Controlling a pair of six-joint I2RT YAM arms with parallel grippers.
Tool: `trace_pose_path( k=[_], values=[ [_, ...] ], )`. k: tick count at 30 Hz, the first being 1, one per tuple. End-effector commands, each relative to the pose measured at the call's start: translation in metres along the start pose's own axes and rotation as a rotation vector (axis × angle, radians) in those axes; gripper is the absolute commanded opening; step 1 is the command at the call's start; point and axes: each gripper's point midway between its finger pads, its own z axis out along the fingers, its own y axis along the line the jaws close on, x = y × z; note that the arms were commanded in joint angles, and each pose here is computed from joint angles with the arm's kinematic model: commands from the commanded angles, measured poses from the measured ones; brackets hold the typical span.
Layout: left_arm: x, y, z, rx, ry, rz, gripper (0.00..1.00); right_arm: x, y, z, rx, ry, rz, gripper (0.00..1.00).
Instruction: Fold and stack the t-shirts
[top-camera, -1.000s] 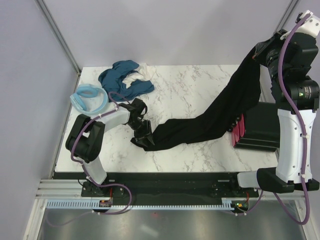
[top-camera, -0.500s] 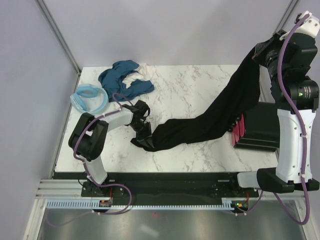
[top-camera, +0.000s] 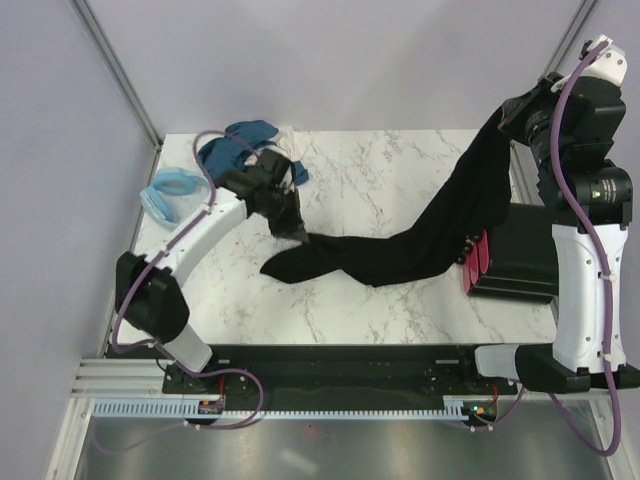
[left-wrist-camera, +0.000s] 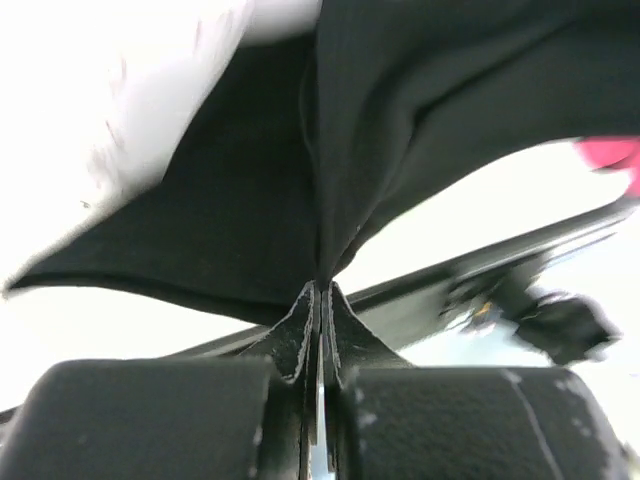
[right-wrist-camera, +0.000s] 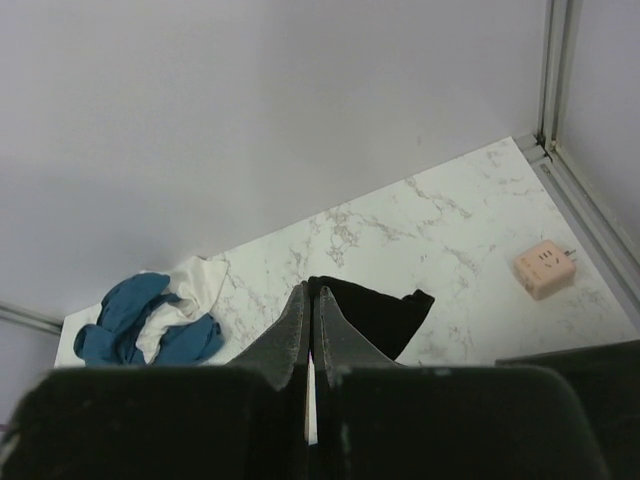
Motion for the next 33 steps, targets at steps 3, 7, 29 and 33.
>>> trace_pose_path(
  k=[3,7,29,33],
  values=[
    [-0.081,-0.031,-0.198,-0.021,-0.565,-0.051,0.02,0.009,0.002,-0.014,-0.042,0.021,0.018,0.0],
    [-0.091,-0.005,-0.263,-0.073,-0.749,-0.146,0.02,0.006,-0.004,-0.026,-0.03,0.008,-0.015,0.0],
    [-0.058,0.13,-0.369,-0.53,-1.038,-0.462,0.02,-0.03,-0.028,-0.012,0.169,-0.084,-0.064,0.0],
    [-0.049,0.141,-0.364,-0.583,-1.019,-0.474,0.02,-0.036,-0.026,-0.008,0.172,-0.094,-0.059,0.0]
  ],
)
